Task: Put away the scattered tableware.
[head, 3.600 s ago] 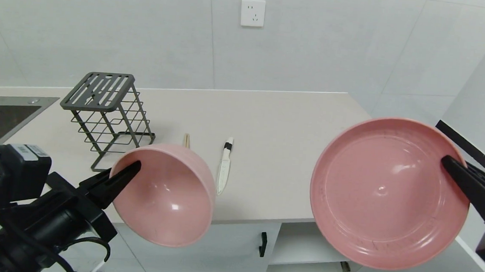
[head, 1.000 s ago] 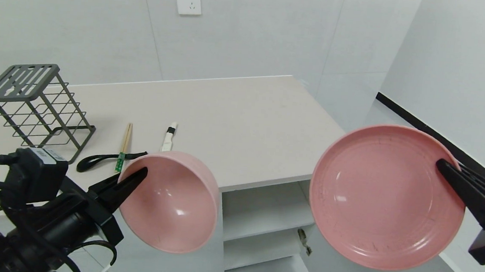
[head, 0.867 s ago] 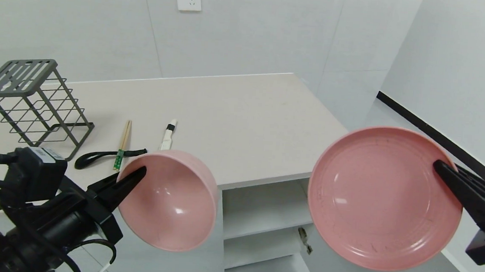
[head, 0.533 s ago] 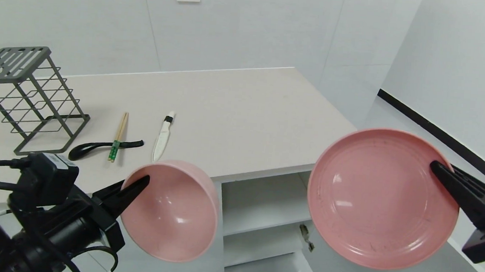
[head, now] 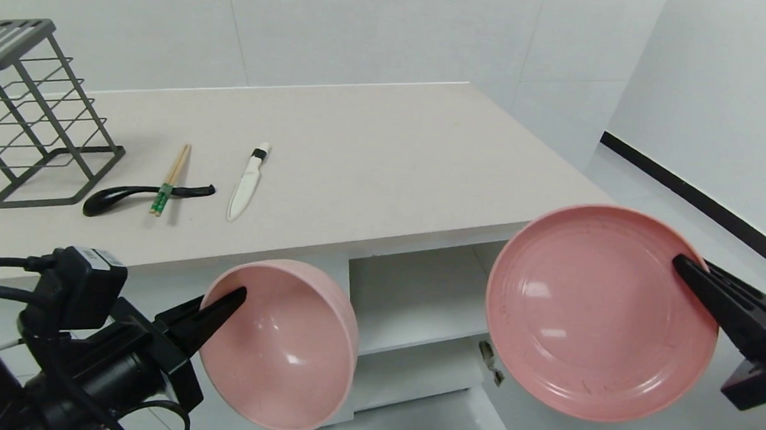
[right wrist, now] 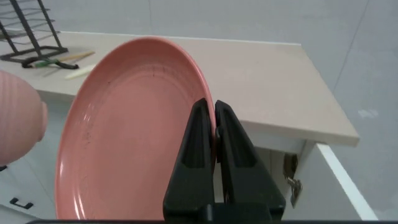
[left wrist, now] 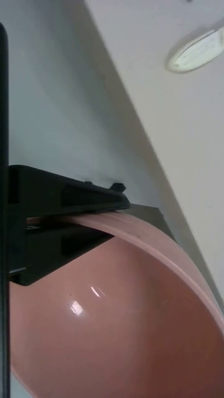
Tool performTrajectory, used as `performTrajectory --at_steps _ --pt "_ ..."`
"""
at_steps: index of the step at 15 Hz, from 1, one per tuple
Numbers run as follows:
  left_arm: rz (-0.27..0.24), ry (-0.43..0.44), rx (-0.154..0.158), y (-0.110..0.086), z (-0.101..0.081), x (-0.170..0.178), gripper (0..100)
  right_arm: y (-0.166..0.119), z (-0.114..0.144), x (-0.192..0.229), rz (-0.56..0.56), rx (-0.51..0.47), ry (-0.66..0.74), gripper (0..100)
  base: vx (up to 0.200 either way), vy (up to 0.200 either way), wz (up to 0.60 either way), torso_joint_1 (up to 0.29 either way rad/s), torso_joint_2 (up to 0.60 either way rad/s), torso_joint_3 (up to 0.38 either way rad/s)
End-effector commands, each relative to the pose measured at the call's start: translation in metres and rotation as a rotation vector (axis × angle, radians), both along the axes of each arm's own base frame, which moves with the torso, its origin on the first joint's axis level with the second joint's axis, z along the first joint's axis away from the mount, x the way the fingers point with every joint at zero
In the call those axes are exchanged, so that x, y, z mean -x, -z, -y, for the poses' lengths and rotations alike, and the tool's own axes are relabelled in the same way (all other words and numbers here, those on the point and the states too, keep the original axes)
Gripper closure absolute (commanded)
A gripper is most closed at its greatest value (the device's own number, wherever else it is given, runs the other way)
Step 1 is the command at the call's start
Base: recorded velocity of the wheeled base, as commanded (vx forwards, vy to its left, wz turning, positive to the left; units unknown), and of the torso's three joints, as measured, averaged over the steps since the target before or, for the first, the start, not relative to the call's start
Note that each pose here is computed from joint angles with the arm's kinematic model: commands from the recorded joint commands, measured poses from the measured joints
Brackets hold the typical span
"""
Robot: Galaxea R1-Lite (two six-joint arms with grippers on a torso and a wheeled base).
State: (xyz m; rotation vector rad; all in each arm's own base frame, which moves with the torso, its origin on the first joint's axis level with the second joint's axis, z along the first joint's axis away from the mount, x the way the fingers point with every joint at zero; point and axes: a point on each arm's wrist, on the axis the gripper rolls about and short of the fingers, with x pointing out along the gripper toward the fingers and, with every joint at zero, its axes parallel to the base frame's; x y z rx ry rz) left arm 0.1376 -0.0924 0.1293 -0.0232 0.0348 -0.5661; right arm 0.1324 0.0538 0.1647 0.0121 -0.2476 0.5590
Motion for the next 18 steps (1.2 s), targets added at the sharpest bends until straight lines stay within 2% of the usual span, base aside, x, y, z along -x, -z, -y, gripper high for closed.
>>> performTrajectory --at_steps 1,9,13,17,18 --pt "-0.005 0.001 -0.003 0.001 0.0 0.0 100 0.004 -0.001 -0.005 -0.027 0.01 0.001 100 0.0 0.0 0.0 -0.207 0.5 0.281" --pt "-0.036 0.004 -0.032 0.007 0.003 -0.003 100 0.038 -0.014 -0.031 -0.22 0.082 -0.014 100 0.0 0.0 0.0 -0.18 0.47 0.293" --pt "-0.037 0.0 -0.033 0.007 0.002 -0.004 100 0.043 -0.019 -0.043 -0.244 0.091 -0.014 100 0.0 0.0 0.0 -0.14 0.46 0.316" --pt "-0.02 -0.005 -0.023 0.003 0.0 -0.001 100 0.04 -0.021 -0.049 -0.228 0.086 -0.014 100 0.2 0.0 0.0 -0.065 0.25 0.163" --pt "-0.015 0.0 -0.029 0.002 -0.001 0.002 100 0.037 -0.021 -0.052 -0.215 0.081 -0.011 100 0.2 0.0 0.0 0.002 0.06 0.046"
